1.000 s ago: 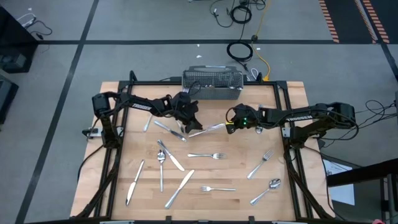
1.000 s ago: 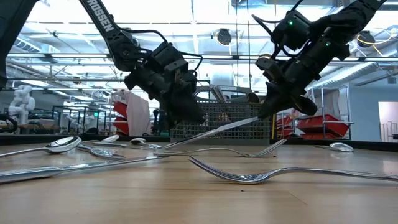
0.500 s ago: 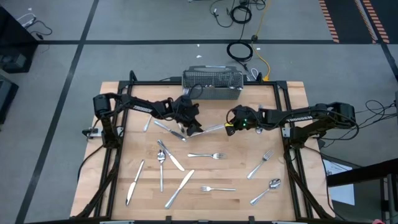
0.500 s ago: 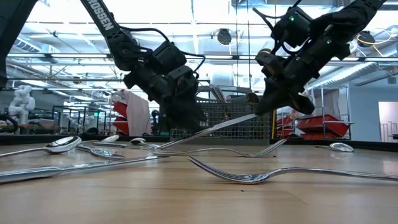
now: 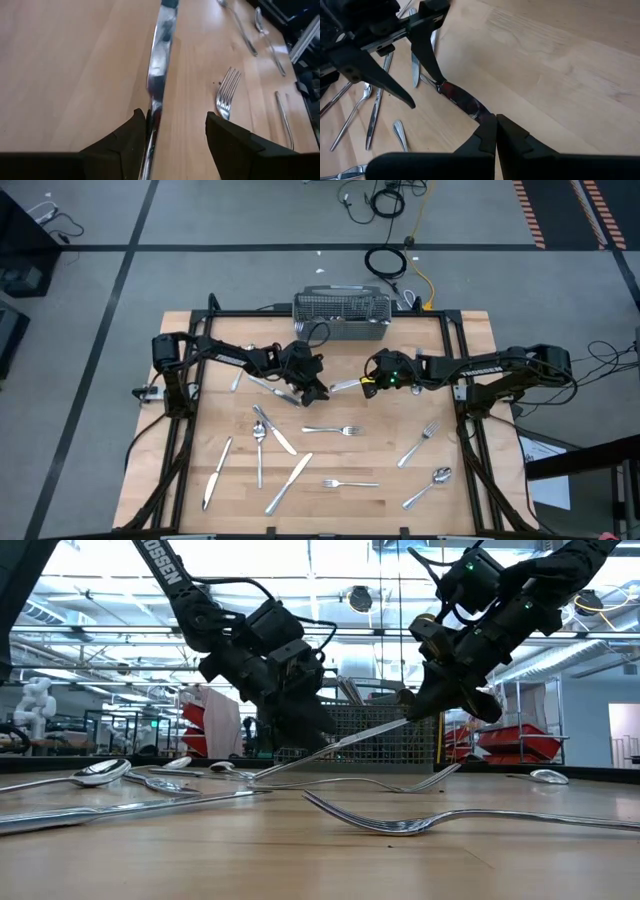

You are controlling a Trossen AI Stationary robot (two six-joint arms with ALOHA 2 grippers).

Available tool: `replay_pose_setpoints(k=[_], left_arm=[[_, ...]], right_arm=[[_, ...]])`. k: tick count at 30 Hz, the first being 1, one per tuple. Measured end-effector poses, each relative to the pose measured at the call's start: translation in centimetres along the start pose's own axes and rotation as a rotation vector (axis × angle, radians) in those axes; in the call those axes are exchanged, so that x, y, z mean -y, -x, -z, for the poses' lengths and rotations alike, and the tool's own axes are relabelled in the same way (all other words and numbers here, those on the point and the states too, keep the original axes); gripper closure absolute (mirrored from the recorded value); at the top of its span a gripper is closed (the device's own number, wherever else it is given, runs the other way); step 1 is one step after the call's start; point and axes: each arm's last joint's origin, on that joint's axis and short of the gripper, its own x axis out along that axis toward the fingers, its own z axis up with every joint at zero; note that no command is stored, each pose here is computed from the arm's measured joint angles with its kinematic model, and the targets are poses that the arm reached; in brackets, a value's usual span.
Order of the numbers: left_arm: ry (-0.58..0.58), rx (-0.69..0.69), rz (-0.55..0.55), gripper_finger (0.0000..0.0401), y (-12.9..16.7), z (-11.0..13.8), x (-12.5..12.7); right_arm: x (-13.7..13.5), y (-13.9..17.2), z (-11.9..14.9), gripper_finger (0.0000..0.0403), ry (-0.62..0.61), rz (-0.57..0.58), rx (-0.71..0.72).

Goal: Sort silverware
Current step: Put the silver table knife into the silverware organizer

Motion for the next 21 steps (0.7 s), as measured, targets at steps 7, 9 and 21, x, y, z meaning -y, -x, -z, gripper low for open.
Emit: replay_pose_setpoints(k=[7, 9, 21], left_arm=[[-0.013, 0.014, -0.028, 0.0250, -0.6, 0.2, -0.2], [-0.004, 0.001, -0.031, 0.0282, -1.1, 0.6, -0.6], [-0.026, -0.003, -0.038, 0.0377, -1.4, 0.8, -0.8]], right_arm=[[-0.1, 0.0, 0.0, 0.0403, 0.014, -0.009, 0.004], [-0.2, 0.0, 0.0, 0.0403, 0.016, -0.014, 0.009], [-0.3, 0.0, -0.1, 0.0403, 0.050, -0.014, 0.023]])
